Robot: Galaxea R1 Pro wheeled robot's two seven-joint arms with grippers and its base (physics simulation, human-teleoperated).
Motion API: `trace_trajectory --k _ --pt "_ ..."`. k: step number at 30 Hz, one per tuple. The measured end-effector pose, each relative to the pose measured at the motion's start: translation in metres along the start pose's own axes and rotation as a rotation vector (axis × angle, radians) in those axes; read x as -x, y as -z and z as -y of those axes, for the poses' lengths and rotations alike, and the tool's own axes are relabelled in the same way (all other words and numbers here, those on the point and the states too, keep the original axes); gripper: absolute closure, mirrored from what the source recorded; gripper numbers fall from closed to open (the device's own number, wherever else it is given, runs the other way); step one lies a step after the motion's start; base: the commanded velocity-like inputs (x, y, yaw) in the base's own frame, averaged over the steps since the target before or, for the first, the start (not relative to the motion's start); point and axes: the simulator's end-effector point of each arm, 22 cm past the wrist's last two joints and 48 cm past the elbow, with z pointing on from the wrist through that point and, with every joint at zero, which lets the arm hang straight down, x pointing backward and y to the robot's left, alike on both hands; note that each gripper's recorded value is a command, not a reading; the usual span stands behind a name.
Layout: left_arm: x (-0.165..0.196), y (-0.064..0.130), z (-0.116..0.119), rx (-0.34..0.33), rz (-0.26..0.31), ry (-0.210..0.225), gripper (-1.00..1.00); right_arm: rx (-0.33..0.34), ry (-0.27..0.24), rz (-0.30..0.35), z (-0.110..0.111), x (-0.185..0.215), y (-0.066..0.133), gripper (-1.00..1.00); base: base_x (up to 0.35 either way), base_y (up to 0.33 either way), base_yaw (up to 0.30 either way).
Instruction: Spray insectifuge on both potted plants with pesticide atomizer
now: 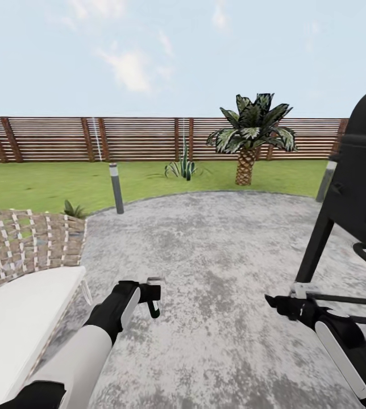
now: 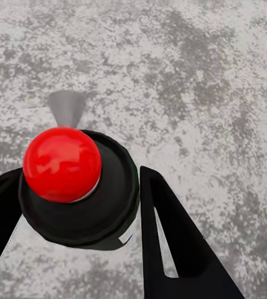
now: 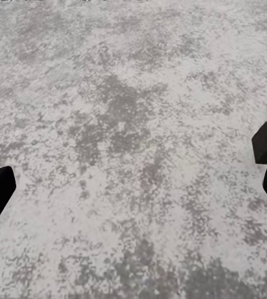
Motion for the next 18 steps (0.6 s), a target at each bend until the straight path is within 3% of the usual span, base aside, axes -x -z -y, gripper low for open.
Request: trace_trajectory --k 18 --pt "0.0 0.0 0.0 0.0 0.0 0.0 1.0 0.0 0.0 -0.001 -0.0002 -0.0001 0.0 -1.0 0.315 0.0 0.001"
